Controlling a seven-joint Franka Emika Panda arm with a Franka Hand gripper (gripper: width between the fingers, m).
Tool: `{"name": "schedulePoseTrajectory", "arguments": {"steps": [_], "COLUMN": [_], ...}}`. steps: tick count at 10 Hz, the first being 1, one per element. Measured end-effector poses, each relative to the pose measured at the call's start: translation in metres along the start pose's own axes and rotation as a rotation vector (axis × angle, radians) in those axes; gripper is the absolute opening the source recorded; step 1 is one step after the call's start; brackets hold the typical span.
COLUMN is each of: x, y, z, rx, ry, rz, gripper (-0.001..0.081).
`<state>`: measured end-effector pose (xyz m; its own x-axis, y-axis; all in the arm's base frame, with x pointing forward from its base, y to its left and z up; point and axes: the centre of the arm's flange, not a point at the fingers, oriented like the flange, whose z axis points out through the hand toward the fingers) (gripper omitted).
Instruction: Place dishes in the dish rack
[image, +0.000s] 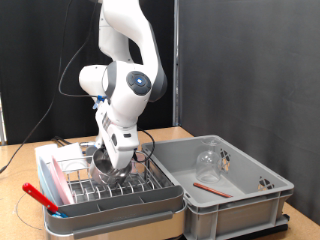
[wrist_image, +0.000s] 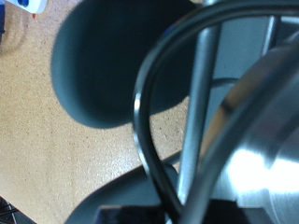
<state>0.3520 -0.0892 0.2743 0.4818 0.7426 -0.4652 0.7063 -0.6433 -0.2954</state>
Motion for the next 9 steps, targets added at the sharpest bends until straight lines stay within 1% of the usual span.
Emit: {"name": "schedulePoseTrajectory", "arguments": {"steps": [3,4,5,7,9], "x": [-0.004,-0.009,-0.013,-0.023,-0.031], "y": [0.002,0.002,0.000,-0.004,-0.005], "z": [-0.016,-0.023,-0.026,-0.034,-0.040], "rx": [0.052,0.084,0.122,0.202,0.307], "ry": [0.021,0.016,0.010,-0.002,-0.032], "rz": [-0.063,-0.078,-0.093,-0.135,-0.174], "gripper": [0.0063,0.0063,0.0048,0.0047,0.0045]}}
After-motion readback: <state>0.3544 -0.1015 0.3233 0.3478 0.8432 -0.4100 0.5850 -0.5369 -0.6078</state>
